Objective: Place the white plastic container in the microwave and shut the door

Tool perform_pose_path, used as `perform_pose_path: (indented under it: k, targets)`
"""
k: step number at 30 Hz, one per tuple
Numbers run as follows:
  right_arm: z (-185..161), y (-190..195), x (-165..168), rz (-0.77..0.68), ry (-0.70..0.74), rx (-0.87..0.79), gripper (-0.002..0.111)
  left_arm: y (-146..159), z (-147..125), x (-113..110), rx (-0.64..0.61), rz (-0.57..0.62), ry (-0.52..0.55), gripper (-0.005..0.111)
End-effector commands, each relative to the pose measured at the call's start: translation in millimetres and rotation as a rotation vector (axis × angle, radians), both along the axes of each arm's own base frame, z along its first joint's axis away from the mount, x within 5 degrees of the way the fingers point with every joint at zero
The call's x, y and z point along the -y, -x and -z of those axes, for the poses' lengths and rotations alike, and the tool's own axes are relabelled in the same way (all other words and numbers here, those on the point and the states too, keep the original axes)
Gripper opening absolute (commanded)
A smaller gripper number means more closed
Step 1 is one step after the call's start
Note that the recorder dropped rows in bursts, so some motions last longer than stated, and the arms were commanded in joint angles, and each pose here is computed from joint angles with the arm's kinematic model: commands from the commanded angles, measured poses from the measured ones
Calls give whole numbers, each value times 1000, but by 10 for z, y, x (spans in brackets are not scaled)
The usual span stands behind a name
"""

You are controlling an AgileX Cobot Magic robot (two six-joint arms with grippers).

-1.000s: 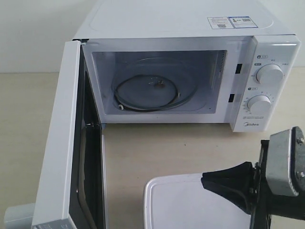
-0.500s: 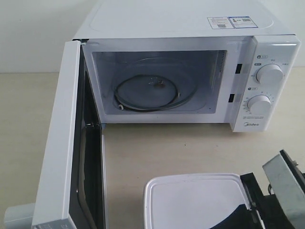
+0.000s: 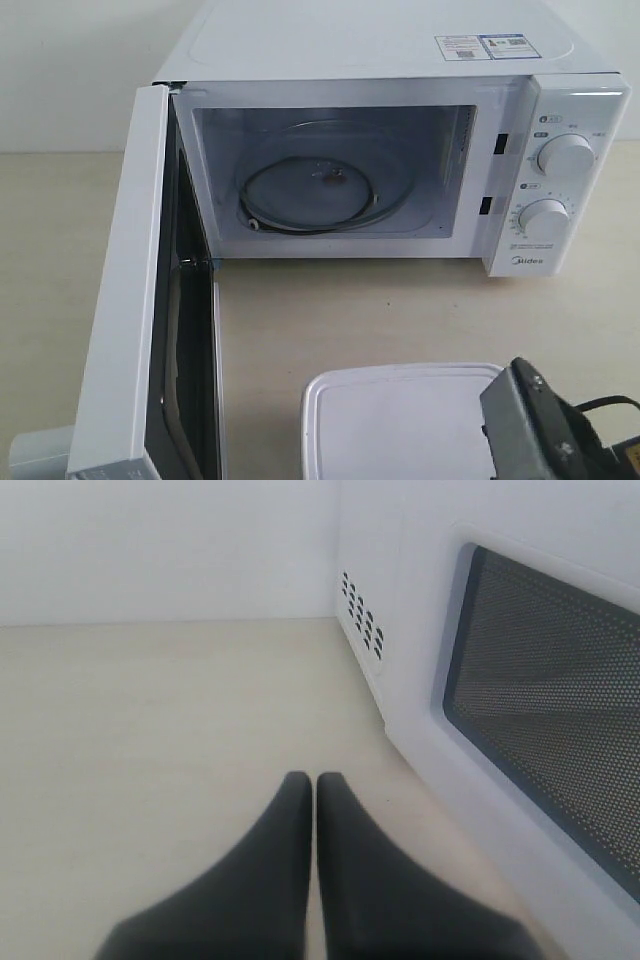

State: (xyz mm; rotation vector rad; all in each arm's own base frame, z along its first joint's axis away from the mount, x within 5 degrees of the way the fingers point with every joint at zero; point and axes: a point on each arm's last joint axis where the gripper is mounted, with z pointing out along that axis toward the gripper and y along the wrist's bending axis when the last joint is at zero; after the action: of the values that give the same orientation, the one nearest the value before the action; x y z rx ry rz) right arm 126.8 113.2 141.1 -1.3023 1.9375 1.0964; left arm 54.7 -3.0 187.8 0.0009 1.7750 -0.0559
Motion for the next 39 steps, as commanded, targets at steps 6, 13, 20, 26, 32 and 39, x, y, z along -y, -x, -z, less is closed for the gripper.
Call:
perform_pose_path:
  k: [6,13,20,26,32,39]
  targets:
    - [187,-47,29,140,269,-32,0,2,10,-2,-1,-2,-4,4]
    - [246,-210,149,360,385,6,0,2,10,-2,-1,-2,-4,4]
    - [125,-467,126,481,373,57,0,2,10,-2,-1,-2,-4,4]
    - [39,-565,71,476,338,87,0,2,10,-2,-1,-2,-4,4]
    - [-25,-499,-12,356,257,114,0,2,10,-2,-1,-2,-4,4]
    - [-207,-531,-16,376,188,255,0,2,10,-2,0,-2,-6,4]
